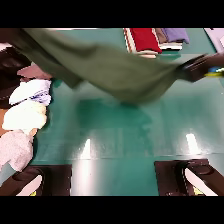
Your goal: Fold the shirts.
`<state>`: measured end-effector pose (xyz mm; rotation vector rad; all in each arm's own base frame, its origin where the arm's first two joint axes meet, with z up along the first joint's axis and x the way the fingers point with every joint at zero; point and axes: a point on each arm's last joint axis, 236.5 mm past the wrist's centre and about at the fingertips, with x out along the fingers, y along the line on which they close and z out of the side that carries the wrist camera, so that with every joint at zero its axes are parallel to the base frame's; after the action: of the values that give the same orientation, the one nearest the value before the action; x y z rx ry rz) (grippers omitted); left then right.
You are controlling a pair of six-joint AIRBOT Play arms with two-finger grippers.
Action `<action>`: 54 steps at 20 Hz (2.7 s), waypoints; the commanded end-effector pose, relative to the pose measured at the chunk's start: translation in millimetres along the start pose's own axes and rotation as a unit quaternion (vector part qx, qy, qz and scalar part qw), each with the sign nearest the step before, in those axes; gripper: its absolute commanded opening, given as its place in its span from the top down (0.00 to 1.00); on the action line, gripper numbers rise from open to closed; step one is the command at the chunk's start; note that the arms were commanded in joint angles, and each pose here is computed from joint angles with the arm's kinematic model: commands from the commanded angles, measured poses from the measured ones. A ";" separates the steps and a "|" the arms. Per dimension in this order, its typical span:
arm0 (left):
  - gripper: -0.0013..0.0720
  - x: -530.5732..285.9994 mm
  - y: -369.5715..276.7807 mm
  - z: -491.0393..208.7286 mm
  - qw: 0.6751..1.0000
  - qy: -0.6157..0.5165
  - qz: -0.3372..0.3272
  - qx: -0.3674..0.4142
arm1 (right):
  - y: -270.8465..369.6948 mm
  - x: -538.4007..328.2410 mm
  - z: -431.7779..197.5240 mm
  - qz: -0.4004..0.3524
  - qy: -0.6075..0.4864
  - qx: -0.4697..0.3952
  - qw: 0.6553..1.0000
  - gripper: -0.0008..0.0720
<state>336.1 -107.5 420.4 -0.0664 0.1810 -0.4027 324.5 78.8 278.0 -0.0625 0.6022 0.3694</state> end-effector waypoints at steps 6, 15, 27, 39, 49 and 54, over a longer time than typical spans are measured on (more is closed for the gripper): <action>0.94 -181.3 -59.4 94.5 0.982 -0.183 -0.011 0.040 | -45.4 -173.2 65.5 -0.184 -0.140 0.014 0.973 0.97; 0.94 13.7 -3.4 -187.9 0.951 0.291 -0.019 -0.103 | -59.8 -14.9 82.2 -0.046 -0.003 0.036 0.998 0.97; 0.22 157.8 89.8 -322.6 0.936 0.326 0.053 -0.126 | -66.6 250.4 -30.4 0.024 0.216 0.060 0.974 0.51; 0.22 16.8 120.4 -402.1 0.846 0.456 0.105 -0.257 | -89.3 93.9 -297.3 0.000 0.424 0.316 0.849 0.23; 0.22 17.2 116.1 -414.7 0.841 0.456 0.103 -0.272 | -8.2 96.1 -388.0 0.049 0.437 0.379 0.814 0.33; 0.22 13.9 114.1 -418.6 0.837 0.464 0.101 -0.273 | 3.4 109.5 -382.2 0.058 0.431 0.339 0.835 0.96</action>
<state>317.5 -19.4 -1.8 -0.4119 1.2474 -0.1257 196.3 45.9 -94.7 0.5606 1.6345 0.1881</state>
